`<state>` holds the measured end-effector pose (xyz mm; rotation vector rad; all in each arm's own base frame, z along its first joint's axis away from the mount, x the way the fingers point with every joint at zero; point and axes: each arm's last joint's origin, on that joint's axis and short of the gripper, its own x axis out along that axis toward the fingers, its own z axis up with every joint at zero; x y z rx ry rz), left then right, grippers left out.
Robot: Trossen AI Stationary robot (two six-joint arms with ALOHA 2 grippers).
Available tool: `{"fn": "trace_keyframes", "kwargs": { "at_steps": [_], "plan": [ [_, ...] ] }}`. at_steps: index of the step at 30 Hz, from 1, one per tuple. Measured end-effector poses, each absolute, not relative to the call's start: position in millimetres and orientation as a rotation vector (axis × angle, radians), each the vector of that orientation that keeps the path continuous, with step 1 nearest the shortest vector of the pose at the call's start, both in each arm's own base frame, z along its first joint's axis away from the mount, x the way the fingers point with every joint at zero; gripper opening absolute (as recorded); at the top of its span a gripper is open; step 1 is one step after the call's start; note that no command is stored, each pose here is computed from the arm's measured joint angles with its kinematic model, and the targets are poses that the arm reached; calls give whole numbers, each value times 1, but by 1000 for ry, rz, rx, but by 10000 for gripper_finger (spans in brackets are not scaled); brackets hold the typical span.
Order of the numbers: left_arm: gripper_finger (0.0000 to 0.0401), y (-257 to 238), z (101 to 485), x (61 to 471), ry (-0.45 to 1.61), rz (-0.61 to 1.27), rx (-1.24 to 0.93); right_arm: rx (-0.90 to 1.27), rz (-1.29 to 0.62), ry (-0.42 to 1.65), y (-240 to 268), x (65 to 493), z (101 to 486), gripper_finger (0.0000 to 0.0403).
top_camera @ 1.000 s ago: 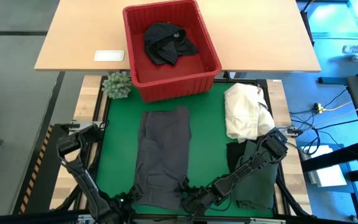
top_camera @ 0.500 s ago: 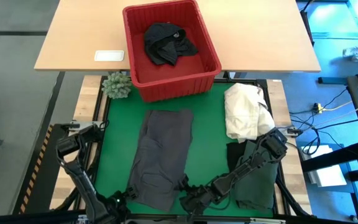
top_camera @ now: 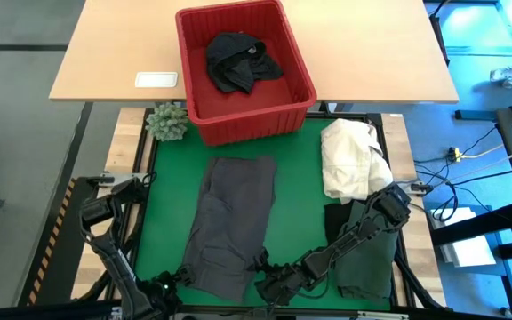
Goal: Fold laundry
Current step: Fold the gray pants
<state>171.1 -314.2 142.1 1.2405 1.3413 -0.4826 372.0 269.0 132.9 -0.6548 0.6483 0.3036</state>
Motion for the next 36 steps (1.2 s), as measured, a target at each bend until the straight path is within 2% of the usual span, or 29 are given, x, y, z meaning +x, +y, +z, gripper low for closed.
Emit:
{"fn": "trace_keyframes", "kwargs": {
  "at_steps": [5,10,19,25,30,36],
  "plan": [
    [306,-316,134,173,1285,-466,1301,-653,303,645,269,372,133,275],
    [306,-319,132,184,1111,-332,1343,-639,301,611,270,374,136,275],
    [305,-325,132,190,986,-247,1294,-632,300,594,271,375,138,275],
    [268,-326,133,188,977,-211,1257,-633,313,597,271,375,137,269],
    [211,-327,134,186,973,-192,1217,-645,375,605,272,374,136,212],
    [146,-328,134,184,969,-175,1179,-634,417,609,274,373,136,94]
  ]
}}
